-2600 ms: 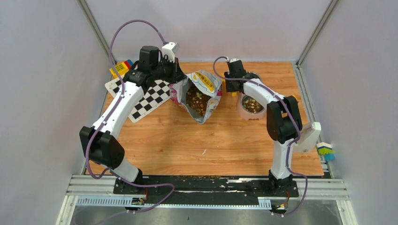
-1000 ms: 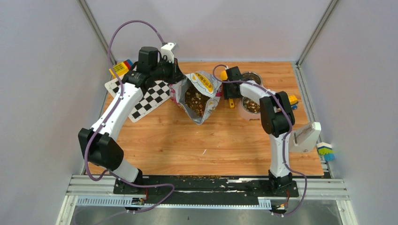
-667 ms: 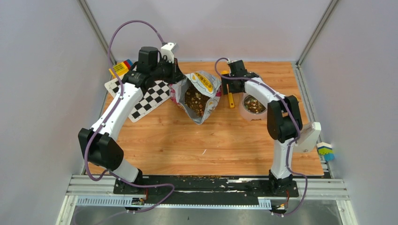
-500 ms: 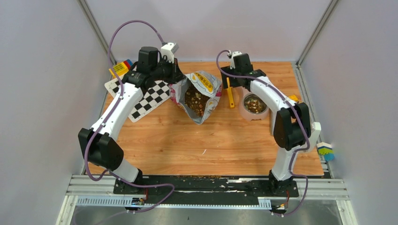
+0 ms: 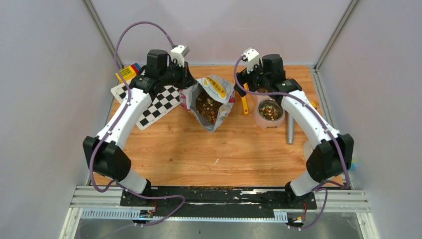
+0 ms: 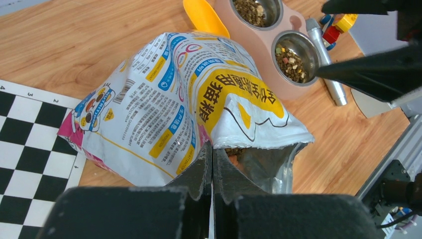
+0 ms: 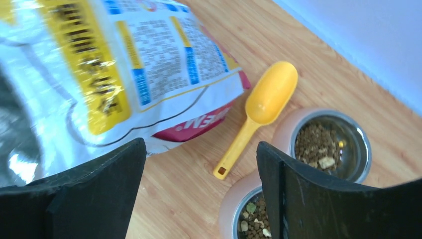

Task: Serve the pet food
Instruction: Place the spatula at the center of the board, then close the pet food bag at the center of the board.

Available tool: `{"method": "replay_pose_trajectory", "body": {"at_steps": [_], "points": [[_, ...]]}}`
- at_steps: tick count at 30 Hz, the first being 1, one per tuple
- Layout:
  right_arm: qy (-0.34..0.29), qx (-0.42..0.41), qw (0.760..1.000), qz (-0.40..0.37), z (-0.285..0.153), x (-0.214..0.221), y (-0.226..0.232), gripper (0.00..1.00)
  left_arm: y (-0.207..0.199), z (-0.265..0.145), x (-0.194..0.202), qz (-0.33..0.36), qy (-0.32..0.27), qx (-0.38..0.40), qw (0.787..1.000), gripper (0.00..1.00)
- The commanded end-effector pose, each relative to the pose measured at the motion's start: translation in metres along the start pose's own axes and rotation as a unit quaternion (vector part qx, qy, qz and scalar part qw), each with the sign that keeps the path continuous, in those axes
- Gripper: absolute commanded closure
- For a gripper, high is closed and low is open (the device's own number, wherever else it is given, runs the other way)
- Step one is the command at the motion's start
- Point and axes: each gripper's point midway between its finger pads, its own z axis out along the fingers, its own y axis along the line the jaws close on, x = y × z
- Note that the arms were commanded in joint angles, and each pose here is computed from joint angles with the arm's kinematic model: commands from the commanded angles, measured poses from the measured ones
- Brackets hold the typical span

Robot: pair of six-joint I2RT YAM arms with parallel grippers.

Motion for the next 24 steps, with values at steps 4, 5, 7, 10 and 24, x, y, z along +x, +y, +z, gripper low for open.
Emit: {"method": "replay_pose_trajectory", "body": {"at_steps": [4, 5, 7, 10, 24], "points": [[-0.159, -0.143, 0.960, -0.180, -0.058, -0.041, 0.067, 0.17, -0.001, -0.018, -0.025, 0.022, -0.043, -0.010, 0.999, 1.00], [-0.174, -0.163, 0.948, -0.209, -0.064, -0.039, 0.076, 0.17, -0.001, -0.018, -0.025, 0.022, -0.042, -0.010, 0.999, 1.00], [-0.185, -0.201, 0.932, -0.239, -0.070, -0.031, 0.093, 0.17, -0.001, -0.017, -0.024, 0.022, -0.041, -0.009, 0.999, 1.00], [-0.176, -0.224, 0.925, -0.249, -0.068, -0.025, 0.104, 0.17, -0.001, -0.016, -0.024, 0.022, -0.040, -0.008, 0.999, 1.00], [-0.136, -0.232, 0.868, -0.418, -0.042, 0.009, 0.120, 0.25, 0.001, -0.010, -0.020, 0.021, -0.031, -0.005, 0.999, 1.00]]}}
